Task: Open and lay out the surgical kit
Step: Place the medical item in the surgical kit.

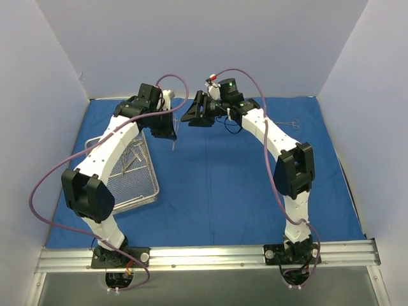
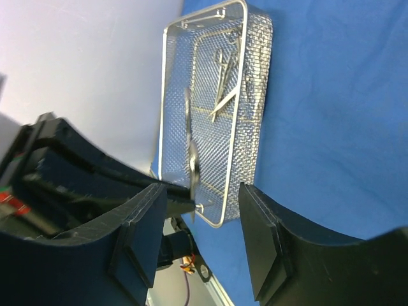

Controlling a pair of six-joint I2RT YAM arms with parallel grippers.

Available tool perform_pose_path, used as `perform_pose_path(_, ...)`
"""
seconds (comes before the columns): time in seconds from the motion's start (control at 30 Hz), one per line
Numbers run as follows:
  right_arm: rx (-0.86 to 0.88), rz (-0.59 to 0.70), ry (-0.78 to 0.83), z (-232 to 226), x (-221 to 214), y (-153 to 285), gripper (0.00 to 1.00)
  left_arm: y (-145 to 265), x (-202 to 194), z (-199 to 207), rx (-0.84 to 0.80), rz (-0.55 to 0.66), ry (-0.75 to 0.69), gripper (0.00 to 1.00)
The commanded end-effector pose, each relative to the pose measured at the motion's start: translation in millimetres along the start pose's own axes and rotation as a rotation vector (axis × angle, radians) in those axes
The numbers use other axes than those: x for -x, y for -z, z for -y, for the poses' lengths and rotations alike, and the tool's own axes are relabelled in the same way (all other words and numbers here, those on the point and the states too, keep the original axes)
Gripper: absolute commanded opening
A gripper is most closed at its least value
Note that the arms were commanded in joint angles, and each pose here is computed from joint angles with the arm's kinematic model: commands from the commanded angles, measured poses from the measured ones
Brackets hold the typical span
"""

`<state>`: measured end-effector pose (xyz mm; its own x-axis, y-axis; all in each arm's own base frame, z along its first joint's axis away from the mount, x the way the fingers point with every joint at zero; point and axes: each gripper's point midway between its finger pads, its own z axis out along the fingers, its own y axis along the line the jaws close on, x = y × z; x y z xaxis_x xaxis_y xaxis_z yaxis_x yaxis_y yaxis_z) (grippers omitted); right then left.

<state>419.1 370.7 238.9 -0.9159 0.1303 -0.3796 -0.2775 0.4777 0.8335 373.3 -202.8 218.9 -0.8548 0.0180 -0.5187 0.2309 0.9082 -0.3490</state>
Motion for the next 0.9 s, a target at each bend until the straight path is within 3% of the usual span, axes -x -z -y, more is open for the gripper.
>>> perform_pose_path(0.0, 0.022, 0.002, 0.064, -18, 3, 0, 0.49, 9, 20, 22, -0.069, 0.066, -0.025, 0.02)
perform_pose_path(0.27, 0.022, -0.029, 0.063, -16, -5, -16, 0.46, 11, 20, 28, -0.083, 0.07, -0.032, 0.02)
perform_pose_path(0.5, 0.015, -0.05, 0.054, -12, -9, -24, 0.34, 11, 20, 33, -0.099, 0.07, -0.04, 0.02)
perform_pose_path(0.63, 0.012, -0.057, 0.046, -6, -10, -27, 0.04, 12, 20, 34, -0.105, 0.07, -0.045, 0.02)
perform_pose_path(0.73, 0.042, -0.045, 0.03, -8, -6, -23, 0.0, 12, 19, 35, -0.111, 0.069, -0.038, 0.02)
perform_pose_path(0.77, 0.044, -0.027, 0.022, -2, -4, -23, 0.0, 12, 18, 33, -0.11, 0.065, -0.026, 0.04)
perform_pose_path(0.87, 0.05, 0.044, -0.026, 5, 14, -5, 0.0, 13, 17, 27, -0.105, 0.063, -0.003, 0.31)
